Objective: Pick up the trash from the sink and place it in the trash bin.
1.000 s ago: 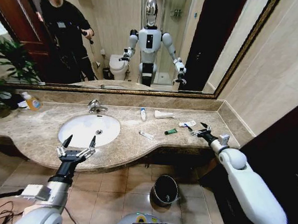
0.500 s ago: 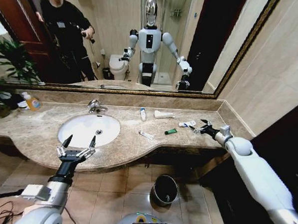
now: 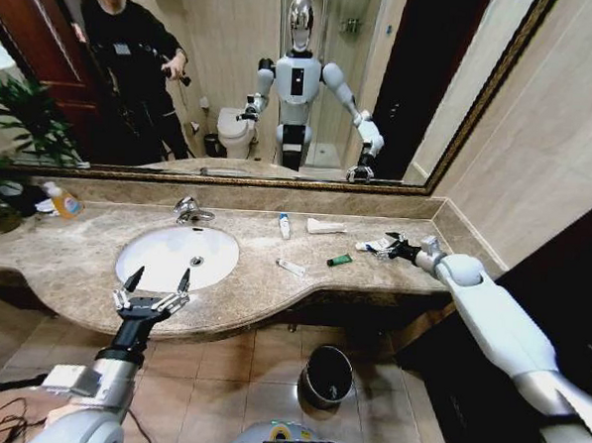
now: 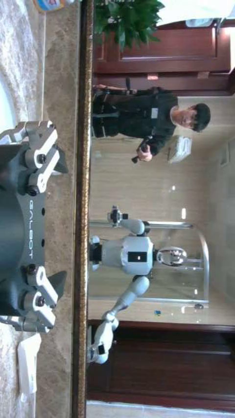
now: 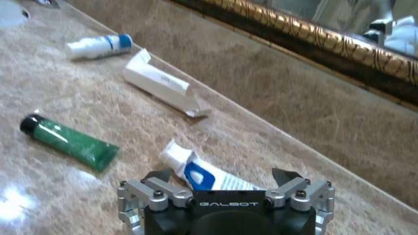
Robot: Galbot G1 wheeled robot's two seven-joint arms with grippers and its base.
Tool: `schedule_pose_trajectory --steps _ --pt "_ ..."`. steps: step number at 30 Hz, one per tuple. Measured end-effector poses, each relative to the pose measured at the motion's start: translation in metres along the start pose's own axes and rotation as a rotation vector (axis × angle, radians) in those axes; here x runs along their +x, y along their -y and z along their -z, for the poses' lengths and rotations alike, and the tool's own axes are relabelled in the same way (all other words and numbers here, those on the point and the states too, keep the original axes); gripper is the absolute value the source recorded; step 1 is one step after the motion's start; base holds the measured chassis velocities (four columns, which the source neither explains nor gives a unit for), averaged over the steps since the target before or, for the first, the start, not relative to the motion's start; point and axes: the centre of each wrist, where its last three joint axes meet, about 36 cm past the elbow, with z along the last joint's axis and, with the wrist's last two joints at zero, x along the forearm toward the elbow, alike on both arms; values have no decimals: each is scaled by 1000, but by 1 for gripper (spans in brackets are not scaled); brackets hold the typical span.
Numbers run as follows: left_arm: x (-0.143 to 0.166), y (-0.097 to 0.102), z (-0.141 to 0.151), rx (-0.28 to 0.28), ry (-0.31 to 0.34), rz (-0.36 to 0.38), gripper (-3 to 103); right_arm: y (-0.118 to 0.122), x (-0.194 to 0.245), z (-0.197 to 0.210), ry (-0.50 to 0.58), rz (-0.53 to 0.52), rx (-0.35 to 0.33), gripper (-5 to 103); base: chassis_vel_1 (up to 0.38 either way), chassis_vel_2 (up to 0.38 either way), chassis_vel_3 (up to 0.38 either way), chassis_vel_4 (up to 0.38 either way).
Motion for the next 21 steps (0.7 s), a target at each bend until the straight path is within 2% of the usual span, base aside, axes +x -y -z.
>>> schedule_pose_trajectory --steps 17,18,21 --pt "0 0 0 0 0 0 100 -8 -13 -13 -14 -77 -30 100 0 0 0 0" --pt "0 0 0 0 0 0 100 -8 -14 -13 -13 -81 -30 103 0 0 0 0" --pt "0 0 0 0 0 0 100 -10 -15 -12 -12 -84 -28 100 0 0 0 0"
